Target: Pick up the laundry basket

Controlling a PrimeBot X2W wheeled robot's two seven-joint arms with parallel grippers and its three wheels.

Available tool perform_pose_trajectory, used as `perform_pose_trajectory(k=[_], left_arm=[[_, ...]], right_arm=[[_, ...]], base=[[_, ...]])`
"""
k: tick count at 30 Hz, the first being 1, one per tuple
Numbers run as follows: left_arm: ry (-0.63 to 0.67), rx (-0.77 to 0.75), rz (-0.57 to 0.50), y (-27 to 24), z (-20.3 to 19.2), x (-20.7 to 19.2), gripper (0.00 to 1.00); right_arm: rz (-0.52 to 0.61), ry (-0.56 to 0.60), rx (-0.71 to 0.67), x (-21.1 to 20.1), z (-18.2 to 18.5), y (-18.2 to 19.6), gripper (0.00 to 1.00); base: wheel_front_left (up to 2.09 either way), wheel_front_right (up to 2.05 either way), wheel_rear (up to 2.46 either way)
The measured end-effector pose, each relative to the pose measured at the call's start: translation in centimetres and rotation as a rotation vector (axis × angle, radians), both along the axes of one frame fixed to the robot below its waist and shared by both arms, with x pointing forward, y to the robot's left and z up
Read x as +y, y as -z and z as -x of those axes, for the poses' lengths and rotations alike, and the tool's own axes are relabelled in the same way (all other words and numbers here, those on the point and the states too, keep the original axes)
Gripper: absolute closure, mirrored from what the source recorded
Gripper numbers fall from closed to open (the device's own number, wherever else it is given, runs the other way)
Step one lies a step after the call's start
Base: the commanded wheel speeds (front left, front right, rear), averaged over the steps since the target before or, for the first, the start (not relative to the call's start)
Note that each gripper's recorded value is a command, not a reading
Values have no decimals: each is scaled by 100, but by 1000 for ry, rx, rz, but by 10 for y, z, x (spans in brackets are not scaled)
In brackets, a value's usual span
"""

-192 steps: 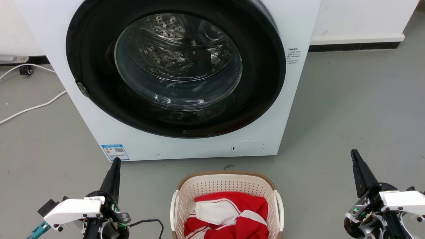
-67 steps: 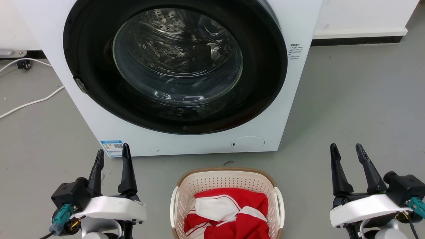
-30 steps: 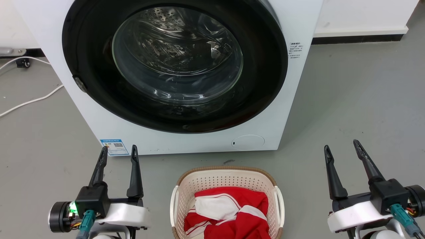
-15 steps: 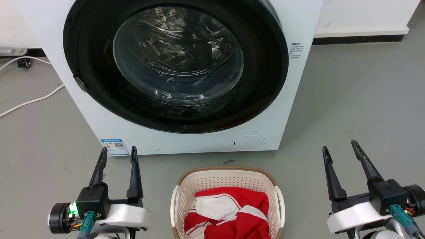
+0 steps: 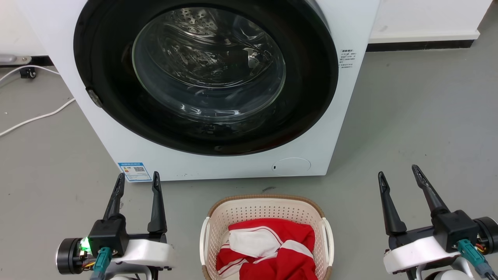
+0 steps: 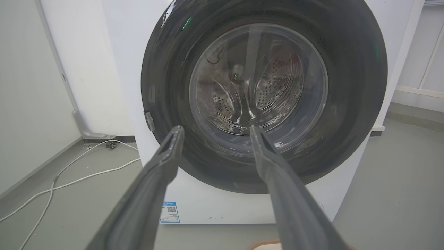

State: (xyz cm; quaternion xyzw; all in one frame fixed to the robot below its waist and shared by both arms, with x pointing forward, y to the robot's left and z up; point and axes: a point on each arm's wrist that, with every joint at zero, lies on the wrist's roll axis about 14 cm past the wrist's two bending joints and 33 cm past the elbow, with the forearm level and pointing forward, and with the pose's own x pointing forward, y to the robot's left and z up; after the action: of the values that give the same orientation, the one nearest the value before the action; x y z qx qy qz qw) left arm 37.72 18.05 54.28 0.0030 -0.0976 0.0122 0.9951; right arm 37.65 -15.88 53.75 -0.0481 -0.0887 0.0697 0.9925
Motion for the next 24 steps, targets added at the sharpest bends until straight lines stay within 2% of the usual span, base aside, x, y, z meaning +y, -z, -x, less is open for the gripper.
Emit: perform_pose_trajectory(k=[14,24], left_arm=[[41,80,12,27,-14,-10,0],[84,249,25,84,-38,-21,0]], right_arm=[[-10,7,66,-2,-8,22,0],[4,3,213,-1,-28,72,0]], base=[[0,0,0],[0,0,0]])
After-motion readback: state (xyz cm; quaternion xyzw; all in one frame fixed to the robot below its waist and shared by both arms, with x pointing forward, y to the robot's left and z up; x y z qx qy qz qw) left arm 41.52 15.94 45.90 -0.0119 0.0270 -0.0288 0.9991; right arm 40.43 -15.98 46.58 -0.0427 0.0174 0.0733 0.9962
